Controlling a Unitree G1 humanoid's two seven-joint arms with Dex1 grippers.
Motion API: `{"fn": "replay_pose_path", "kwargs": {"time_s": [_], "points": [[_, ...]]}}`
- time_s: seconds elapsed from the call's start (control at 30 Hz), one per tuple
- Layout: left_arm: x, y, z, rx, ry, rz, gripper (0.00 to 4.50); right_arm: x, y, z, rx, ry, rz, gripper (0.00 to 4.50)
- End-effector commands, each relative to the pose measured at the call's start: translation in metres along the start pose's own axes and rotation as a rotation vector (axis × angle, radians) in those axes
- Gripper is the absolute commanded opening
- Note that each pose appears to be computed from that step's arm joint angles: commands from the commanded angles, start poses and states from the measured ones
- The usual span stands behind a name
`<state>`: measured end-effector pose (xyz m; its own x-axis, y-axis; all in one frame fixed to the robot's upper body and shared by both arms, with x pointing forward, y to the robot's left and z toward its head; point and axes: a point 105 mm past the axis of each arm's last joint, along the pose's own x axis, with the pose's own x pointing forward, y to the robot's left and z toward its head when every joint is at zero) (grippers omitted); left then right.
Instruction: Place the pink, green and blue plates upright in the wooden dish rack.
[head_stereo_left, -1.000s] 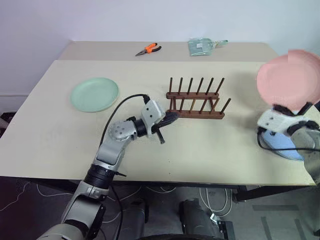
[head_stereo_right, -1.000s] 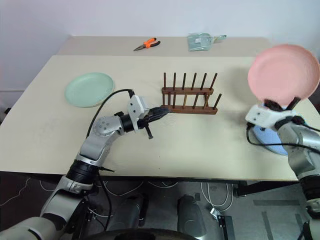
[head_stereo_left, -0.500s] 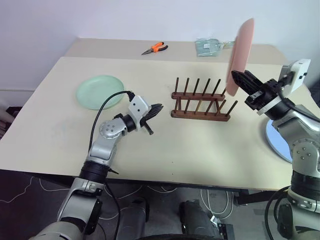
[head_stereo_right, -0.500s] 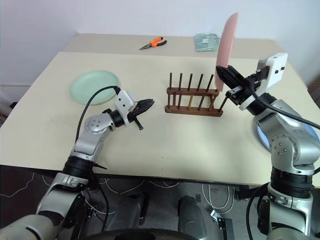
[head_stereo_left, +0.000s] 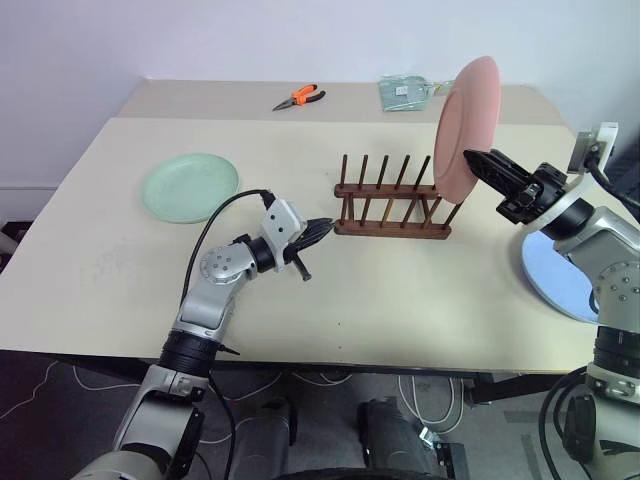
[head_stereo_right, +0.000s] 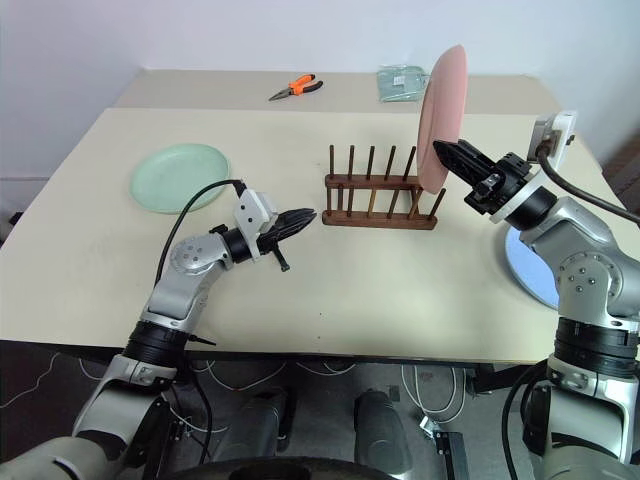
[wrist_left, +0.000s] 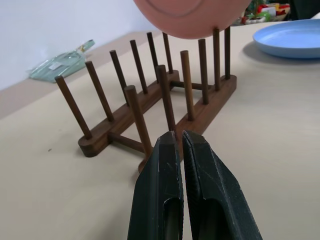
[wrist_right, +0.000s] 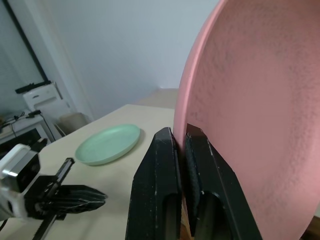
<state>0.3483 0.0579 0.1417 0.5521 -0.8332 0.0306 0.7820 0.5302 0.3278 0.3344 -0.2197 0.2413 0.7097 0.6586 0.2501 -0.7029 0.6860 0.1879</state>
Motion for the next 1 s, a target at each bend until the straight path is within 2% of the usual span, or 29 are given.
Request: {"fn": "replay_pose_path", "kwargs": {"time_s": [0.03,0.07,0.17,0.33,0.43,0.47,0.5,0.57,0.67,0.73,0.8,0.87,1.0], "points": [[0.002,-0.002,0.015,0.022,-0.048,-0.021,0.15,-0.005,-0.008,0.012,0.039,-0.039,0.008,0.02],[0.001,-0.003,0.015,0.022,-0.048,-0.022,0.15,-0.006,-0.011,0.010,0.043,-0.032,-0.004,0.02],[0.001,-0.003,0.015,0.021,-0.048,-0.022,0.15,-0.007,-0.018,0.010,0.011,-0.017,-0.031,0.90],[0.001,0.004,0.016,0.023,-0.049,0.021,0.15,-0.008,-0.026,0.021,-0.179,-0.001,-0.115,3.45],[-0.001,0.015,0.012,0.005,-0.025,0.066,0.15,-0.019,-0.029,0.029,-0.336,0.038,-0.170,3.45],[-0.002,0.021,0.010,-0.021,-0.010,0.086,0.71,-0.023,-0.029,0.030,-0.371,0.052,-0.182,3.53],[-0.004,0.025,0.009,-0.034,-0.003,0.108,1.03,-0.027,-0.029,0.032,-0.401,0.067,-0.192,3.53],[-0.012,0.042,0.011,-0.036,-0.006,0.188,1.94,-0.039,-0.026,0.033,-0.434,0.109,-0.203,3.53],[-0.042,0.097,0.003,-0.037,0.050,0.507,3.44,-0.057,-0.010,0.016,-0.478,0.270,-0.155,4.37],[-0.070,0.130,-0.006,-0.072,0.090,0.738,4.45,-0.059,0.005,-0.002,-0.527,0.377,-0.108,4.50],[-0.104,0.158,-0.019,-0.138,0.148,0.973,4.45,-0.056,0.019,-0.021,-0.573,0.466,-0.049,4.50],[-0.132,0.172,-0.029,-0.203,0.191,1.144,4.45,-0.054,0.035,-0.038,-0.589,0.525,0.028,4.50],[-0.179,0.184,-0.038,-0.295,0.234,1.411,4.45,-0.027,0.079,-0.070,-0.566,0.522,0.206,4.50]]}}
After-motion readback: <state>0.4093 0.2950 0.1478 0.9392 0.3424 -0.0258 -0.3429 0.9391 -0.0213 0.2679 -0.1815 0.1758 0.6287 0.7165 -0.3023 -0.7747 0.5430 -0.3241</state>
